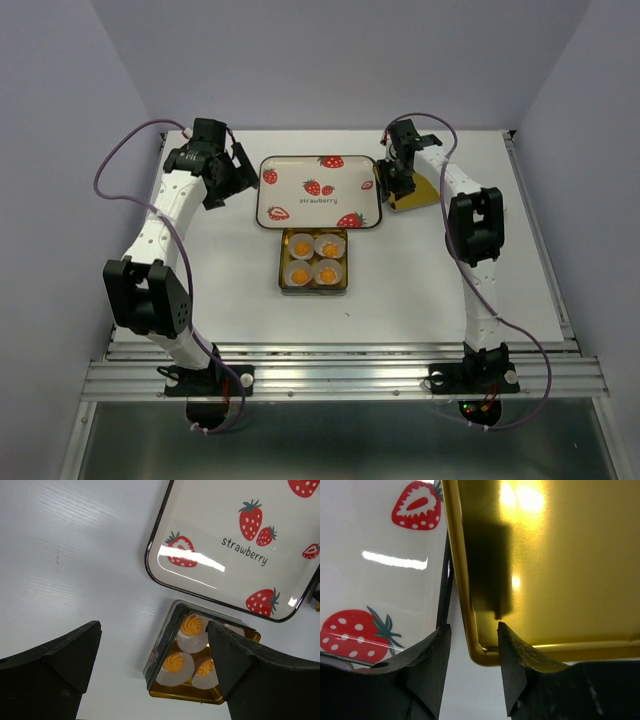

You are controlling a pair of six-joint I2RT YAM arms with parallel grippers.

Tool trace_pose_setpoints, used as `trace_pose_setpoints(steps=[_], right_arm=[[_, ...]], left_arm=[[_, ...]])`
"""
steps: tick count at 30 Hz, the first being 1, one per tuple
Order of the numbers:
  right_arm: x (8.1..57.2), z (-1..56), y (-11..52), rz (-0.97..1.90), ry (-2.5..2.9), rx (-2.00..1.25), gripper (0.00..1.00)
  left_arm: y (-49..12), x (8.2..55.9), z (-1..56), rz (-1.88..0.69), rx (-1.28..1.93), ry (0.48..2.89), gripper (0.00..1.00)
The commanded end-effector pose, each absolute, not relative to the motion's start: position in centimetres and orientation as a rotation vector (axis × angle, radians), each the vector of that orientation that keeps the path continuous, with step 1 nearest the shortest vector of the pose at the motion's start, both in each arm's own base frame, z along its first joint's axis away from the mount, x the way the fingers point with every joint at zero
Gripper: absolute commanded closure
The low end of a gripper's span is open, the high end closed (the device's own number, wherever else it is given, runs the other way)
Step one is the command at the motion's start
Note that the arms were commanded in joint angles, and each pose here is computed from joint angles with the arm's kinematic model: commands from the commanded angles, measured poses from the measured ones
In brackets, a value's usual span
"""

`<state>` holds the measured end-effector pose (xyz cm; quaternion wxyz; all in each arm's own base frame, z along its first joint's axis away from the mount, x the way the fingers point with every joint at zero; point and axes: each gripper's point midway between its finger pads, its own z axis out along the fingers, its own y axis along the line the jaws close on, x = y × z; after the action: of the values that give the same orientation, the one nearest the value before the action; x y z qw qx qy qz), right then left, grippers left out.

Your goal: Pack the cookies

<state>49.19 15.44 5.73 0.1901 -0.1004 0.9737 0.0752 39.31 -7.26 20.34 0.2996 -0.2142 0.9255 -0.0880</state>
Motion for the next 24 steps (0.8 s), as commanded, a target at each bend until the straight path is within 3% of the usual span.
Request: trace_pose_setpoints(steps=[1,6,8,12,20,24], right_arm=[[51.0,5.7,15.0,0.138,2.688,-0.263,0.54],[51.6,4.8,14.8,0.076,2.688,-0.258,0.62],[51.5,4.6,15.5,0.09,2.69,-0.267,0.71],[51.5,6.3,16.2,0.115,2.661,-0.262,0.99],[50.9,14.1,16.8,0.182,2.51,-0.181,0.99],[49.0,19.8,18.4,0.351,2.444,-0.186,0.99]], left_arm=[[-6.5,38.0,22.1,-0.22,-0.564,2.409,0.01],[-6.4,37.4,21.5,-0.212,-0.565,2.423,0.01],[-6.4,37.4,21.5,-0.212,-0.567,2.423,0.01],[-6.5,37.2,21.4,-0.223,-0.574,2.426,0.01],[-6.8,37.6,22.1,-0.251,-0.579,2.408,0.01],[-6.9,37.9,23.1,-0.266,-0.562,2.382,0.01]])
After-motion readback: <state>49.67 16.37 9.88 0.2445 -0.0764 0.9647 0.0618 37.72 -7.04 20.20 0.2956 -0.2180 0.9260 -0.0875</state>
